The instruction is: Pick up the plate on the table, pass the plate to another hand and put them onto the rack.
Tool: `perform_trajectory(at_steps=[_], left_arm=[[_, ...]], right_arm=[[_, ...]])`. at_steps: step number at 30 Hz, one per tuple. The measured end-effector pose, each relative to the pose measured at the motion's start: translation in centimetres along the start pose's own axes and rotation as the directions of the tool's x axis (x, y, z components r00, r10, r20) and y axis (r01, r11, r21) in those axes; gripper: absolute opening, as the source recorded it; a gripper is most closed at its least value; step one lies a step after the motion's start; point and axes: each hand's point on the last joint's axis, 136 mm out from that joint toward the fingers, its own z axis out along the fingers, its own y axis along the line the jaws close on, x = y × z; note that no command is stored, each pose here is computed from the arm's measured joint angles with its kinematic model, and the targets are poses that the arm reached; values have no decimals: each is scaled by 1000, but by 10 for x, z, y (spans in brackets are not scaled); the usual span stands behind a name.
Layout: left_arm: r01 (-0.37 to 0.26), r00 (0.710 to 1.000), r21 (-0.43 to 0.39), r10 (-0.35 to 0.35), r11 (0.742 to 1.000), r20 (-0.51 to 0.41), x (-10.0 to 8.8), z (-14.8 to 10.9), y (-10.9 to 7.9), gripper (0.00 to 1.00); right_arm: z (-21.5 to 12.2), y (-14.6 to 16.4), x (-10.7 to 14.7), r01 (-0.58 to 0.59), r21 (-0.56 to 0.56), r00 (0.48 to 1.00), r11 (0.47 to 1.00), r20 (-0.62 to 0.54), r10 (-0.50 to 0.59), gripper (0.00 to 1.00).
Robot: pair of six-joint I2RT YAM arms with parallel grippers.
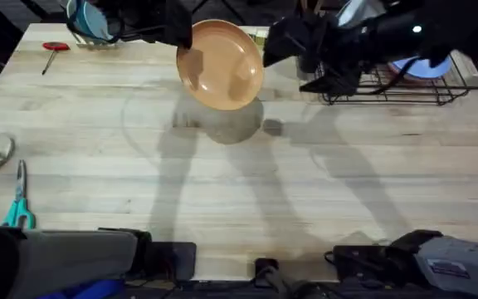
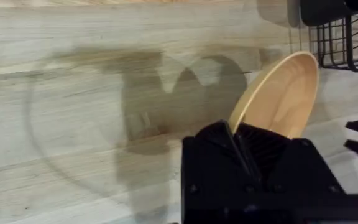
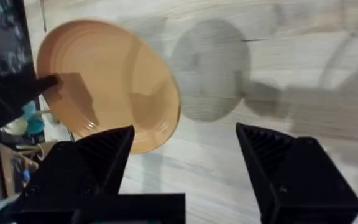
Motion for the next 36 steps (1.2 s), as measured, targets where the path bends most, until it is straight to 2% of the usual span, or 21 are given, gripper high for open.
perform_trajectory(at_steps=[7, 16, 20, 25, 30, 36], left_arm=[[0, 1000, 0, 0, 1000, 0, 0, 0, 0, 41], [0, 1000, 0, 0, 1000, 0, 0, 0, 0, 41], [0, 1000, 0, 0, 1000, 0, 0, 0, 0, 41], [0, 1000, 0, 0, 1000, 0, 0, 0, 0, 41], [0, 1000, 0, 0, 1000, 0, 0, 0, 0, 40], [0, 1000, 0, 0, 1000, 0, 0, 0, 0, 41]], right_arm=[[24, 15, 10, 82, -23, 996, 996, -33, -83, 993], [59, 3, 13, 84, 16, 993, 996, -83, -83, 960], [63, 2, 12, 84, 18, 993, 996, -85, -82, 888], [63, 3, 11, 87, 13, 993, 996, -81, -85, 672], [63, 5, 9, 92, 6, 993, 996, -72, -91, 511], [64, 12, 5, 102, -16, 993, 995, -51, -103, 445]])
